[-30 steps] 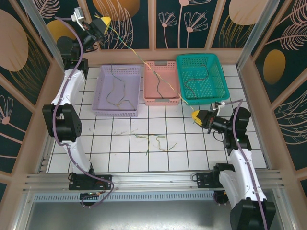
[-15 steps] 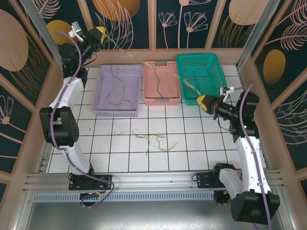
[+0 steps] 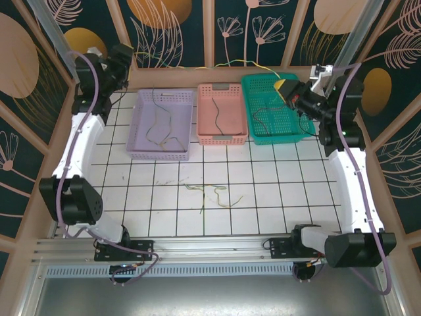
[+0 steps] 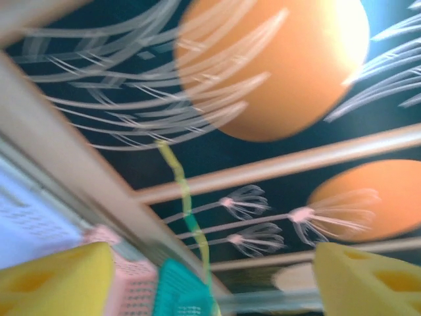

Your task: Untangle the cables

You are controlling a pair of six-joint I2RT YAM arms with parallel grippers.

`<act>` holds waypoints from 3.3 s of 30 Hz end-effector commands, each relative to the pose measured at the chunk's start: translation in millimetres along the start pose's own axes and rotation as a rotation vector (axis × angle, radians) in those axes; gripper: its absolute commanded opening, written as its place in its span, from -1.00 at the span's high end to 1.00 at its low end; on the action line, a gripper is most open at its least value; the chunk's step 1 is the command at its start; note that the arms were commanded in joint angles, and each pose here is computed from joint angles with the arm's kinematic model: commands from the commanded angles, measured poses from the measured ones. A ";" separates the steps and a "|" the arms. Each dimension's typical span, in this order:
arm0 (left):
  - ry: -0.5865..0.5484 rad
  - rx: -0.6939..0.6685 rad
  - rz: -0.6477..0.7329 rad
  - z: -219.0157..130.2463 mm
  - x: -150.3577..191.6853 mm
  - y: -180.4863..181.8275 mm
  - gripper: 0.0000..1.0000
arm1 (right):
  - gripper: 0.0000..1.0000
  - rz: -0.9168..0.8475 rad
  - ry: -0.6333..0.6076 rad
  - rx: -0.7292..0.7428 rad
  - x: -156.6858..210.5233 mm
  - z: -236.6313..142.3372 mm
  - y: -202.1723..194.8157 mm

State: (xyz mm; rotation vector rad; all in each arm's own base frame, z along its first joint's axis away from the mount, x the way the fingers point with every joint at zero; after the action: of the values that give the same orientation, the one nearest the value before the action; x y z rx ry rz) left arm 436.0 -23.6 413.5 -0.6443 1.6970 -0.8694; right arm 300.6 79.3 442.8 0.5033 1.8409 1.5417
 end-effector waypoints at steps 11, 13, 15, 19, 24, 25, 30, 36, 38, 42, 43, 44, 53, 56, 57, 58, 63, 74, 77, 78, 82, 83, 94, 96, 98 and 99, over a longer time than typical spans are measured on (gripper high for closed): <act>0.006 -0.232 0.047 -51.7 13.4 16.6 -0.61 | 1.00 -0.088 -0.088 -0.040 -11.8 1.5 22.0; 0.054 -0.119 -0.042 -48.9 32.0 -5.3 -0.60 | 1.00 -0.089 -0.067 -0.031 -7.7 4.5 18.1; 0.137 -0.031 -0.143 -43.2 63.7 -31.9 -0.63 | 1.00 -0.082 -0.045 -0.023 -2.2 9.2 11.9; 0.260 0.062 -0.271 -35.0 126.9 -72.2 -0.71 | 1.00 -0.075 -0.002 -0.033 14.1 20.3 4.8; 0.339 0.085 -0.360 -17.1 176.2 -80.8 -0.73 | 1.00 -0.059 0.065 -0.051 41.0 34.9 0.6; 0.337 0.086 -0.358 -12.9 178.7 -81.2 -0.73 | 1.00 -0.054 0.077 -0.051 45.7 36.6 -0.9; 0.327 -0.003 -0.310 -2.3 192.7 -59.6 -0.61 | 1.00 -0.029 0.138 -0.047 73.0 42.1 -7.2; 0.319 -0.113 -0.280 -6.3 206.1 -26.6 -0.07 | 1.00 -0.014 0.168 -0.050 89.4 36.9 -6.1; 0.278 -0.124 -0.231 -9.4 200.4 -24.0 0.55 | 1.00 -0.028 0.177 -0.025 91.4 35.1 -7.8; 0.302 -0.163 -0.062 -10.8 196.4 -25.8 1.00 | 1.00 -0.137 0.166 0.097 88.1 33.0 -19.9; 0.334 -0.174 -0.006 -11.5 198.4 -24.8 1.00 | 1.00 -0.171 0.163 0.131 85.2 33.6 -24.5; 0.379 -0.184 0.053 -12.3 203.6 -21.0 1.00 | 1.00 -0.203 0.163 0.155 81.9 35.2 -27.5; 0.753 -0.302 0.467 -46.2 248.0 39.3 1.00 | 1.00 -0.559 0.305 0.365 60.8 92.7 -73.7; 0.867 -0.306 0.567 -62.9 256.9 55.2 1.00 | 1.00 -0.656 0.350 0.412 54.6 115.7 -94.1; 0.920 -0.295 0.577 -66.9 262.9 60.1 1.00 | 1.00 -0.681 0.375 0.409 53.9 124.0 -97.9; 0.973 -0.298 0.580 -70.7 269.3 66.4 1.00 | 1.00 -0.708 0.413 0.403 55.1 135.6 -102.2; 1.010 -0.345 0.491 -69.8 268.1 79.1 1.00 | 0.70 -0.788 0.407 0.517 45.0 192.7 -104.5; 0.454 -0.448 0.098 -18.0 118.5 93.5 1.00 | -0.03 -0.567 0.053 0.510 -7.9 148.6 -38.4; 0.373 -0.509 0.105 2.2 105.7 101.1 1.00 | -0.02 -0.527 0.060 0.436 7.8 132.4 -27.1; 0.353 -0.524 0.103 8.6 104.2 104.2 1.00 | -0.02 -0.514 0.060 0.407 13.5 126.1 -23.1; 0.267 -0.660 0.131 33.8 96.4 126.6 1.00 | -0.02 -0.453 0.100 0.351 43.6 114.8 -26.7; 0.252 -0.688 0.144 39.6 94.5 130.9 1.00 | -0.01 -0.449 0.114 0.351 51.9 113.8 -28.1; 0.293 -0.988 0.502 54.0 125.6 174.7 1.00 | 0.01 -0.400 0.240 0.340 105.9 109.5 -40.2; 0.304 -1.025 0.569 50.0 136.7 176.3 1.00 | 0.01 -0.393 0.245 0.345 107.0 109.9 -43.7; 0.298 -1.028 0.576 41.9 140.4 171.1 1.00 | 0.01 -0.372 0.261 0.351 109.6 113.1 -50.6; 0.284 -1.024 0.568 36.8 138.0 165.9 1.00 | 0.01 -0.362 0.277 0.346 115.5 116.0 -52.1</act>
State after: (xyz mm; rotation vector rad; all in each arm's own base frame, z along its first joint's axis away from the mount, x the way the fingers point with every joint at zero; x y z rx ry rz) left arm 450.7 -46.3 190.0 -0.6714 2.3916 0.2440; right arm 316.3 221.3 347.8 0.1024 2.3130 1.0197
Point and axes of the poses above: each hand's point on the last joint's axis, 136 mm out from that joint toward the fingers, its own z axis out along the fingers, its own y axis along the line the jaws close on, x = y × z, the point moved 7 cm from there along -z, back along the fingers, and after that the axes turned 15 degrees about z, right-handed, at the moved point
